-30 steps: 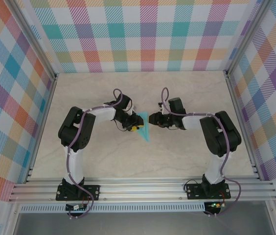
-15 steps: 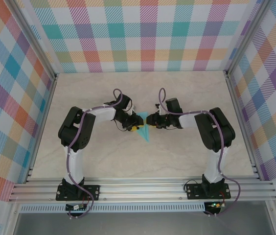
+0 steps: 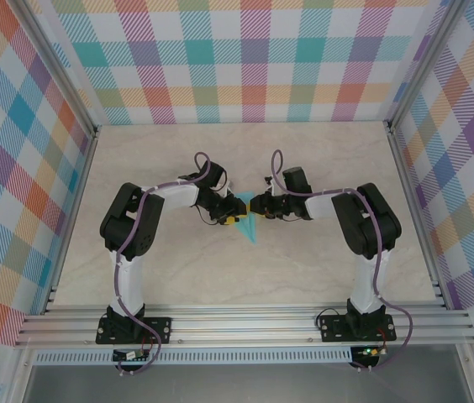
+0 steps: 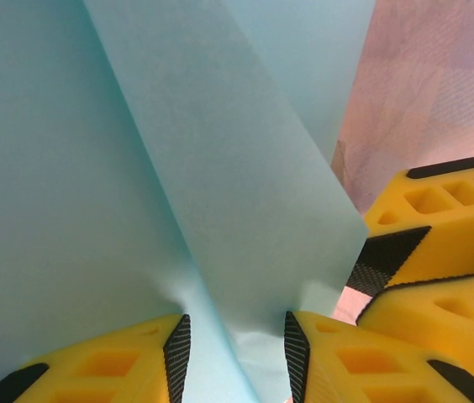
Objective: Fold a paper plane with a square sheet of paper (fold left side to right side)
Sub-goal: Fourth fold the wing at the center of the table.
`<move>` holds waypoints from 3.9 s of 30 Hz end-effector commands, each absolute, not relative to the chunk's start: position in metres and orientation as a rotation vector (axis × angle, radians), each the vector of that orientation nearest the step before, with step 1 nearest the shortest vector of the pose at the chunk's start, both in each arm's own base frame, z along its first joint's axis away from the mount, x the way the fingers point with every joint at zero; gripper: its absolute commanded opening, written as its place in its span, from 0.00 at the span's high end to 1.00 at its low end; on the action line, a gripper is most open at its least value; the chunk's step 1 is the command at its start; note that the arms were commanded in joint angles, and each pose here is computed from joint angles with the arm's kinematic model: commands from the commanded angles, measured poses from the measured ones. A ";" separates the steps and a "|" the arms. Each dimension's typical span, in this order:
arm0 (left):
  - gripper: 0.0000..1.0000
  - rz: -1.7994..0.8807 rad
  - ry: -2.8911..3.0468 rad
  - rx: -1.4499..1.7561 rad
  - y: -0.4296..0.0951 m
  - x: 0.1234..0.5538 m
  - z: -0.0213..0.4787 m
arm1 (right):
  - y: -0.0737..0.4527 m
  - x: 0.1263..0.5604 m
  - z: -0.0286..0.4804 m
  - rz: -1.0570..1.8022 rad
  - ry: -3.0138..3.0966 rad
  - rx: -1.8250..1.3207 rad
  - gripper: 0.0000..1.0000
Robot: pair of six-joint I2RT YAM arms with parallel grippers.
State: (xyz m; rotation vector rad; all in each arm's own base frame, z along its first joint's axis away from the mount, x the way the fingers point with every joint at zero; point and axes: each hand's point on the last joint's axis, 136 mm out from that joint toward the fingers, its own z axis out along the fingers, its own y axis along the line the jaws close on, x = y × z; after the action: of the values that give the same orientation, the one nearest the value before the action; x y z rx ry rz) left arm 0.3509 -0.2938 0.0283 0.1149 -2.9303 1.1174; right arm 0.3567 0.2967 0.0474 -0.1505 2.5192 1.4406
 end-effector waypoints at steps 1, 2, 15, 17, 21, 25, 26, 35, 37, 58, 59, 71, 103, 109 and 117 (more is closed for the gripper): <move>0.62 0.969 -2.952 0.159 -0.283 0.346 0.003 | 0.305 0.358 0.052 1.476 2.502 -0.190 0.85; 0.62 0.973 -2.952 0.156 -0.284 0.346 0.004 | 0.305 0.357 0.051 1.470 2.504 -0.192 0.89; 0.62 0.966 -2.953 0.156 -0.283 0.345 0.004 | 0.289 0.360 0.043 1.320 2.553 -0.159 1.00; 0.62 0.963 -2.953 0.159 -0.283 0.345 0.004 | 0.288 0.360 0.043 1.314 2.552 -0.157 1.00; 0.62 0.963 -2.953 0.157 -0.283 0.345 0.004 | 0.284 0.361 0.041 1.287 2.561 -0.138 1.00; 0.62 0.965 -2.951 0.158 -0.283 0.344 0.004 | 0.283 0.362 0.039 1.275 2.565 -0.132 1.00; 0.62 0.963 -2.952 0.157 -0.283 0.344 0.003 | 0.283 0.363 0.039 1.269 2.569 -0.130 1.00; 0.62 0.964 -2.949 0.158 -0.283 0.344 0.003 | 0.278 0.364 0.035 1.225 2.589 -0.122 1.00; 0.62 0.964 -2.951 0.159 -0.283 0.344 0.003 | 0.277 0.364 0.034 1.217 2.594 -0.117 1.00; 0.62 0.961 -2.950 0.162 -0.282 0.344 0.001 | 0.279 0.370 0.043 1.221 2.566 -0.137 1.00; 0.62 0.960 -2.949 0.161 -0.282 0.344 0.001 | 0.279 0.370 0.044 1.221 2.563 -0.138 1.00; 0.62 0.958 -2.948 0.162 -0.282 0.344 0.001 | 0.280 0.372 0.053 1.235 2.534 -0.151 1.00; 0.62 0.960 -2.948 0.158 -0.283 0.344 0.001 | 0.274 0.368 0.017 1.176 2.647 -0.107 1.00; 0.62 0.964 -2.951 0.157 -0.283 0.345 0.003 | 0.270 0.357 0.008 1.168 2.679 -0.096 1.00; 0.62 1.015 -2.958 0.141 -0.288 0.351 0.018 | 0.268 0.346 -0.003 1.157 2.719 -0.091 1.00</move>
State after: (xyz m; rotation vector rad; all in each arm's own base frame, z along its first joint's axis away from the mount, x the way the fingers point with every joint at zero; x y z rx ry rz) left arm 0.3513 -0.2936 0.0290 0.1175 -2.9307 1.1103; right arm 0.3633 0.2763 0.0206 -0.1048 2.6272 1.2023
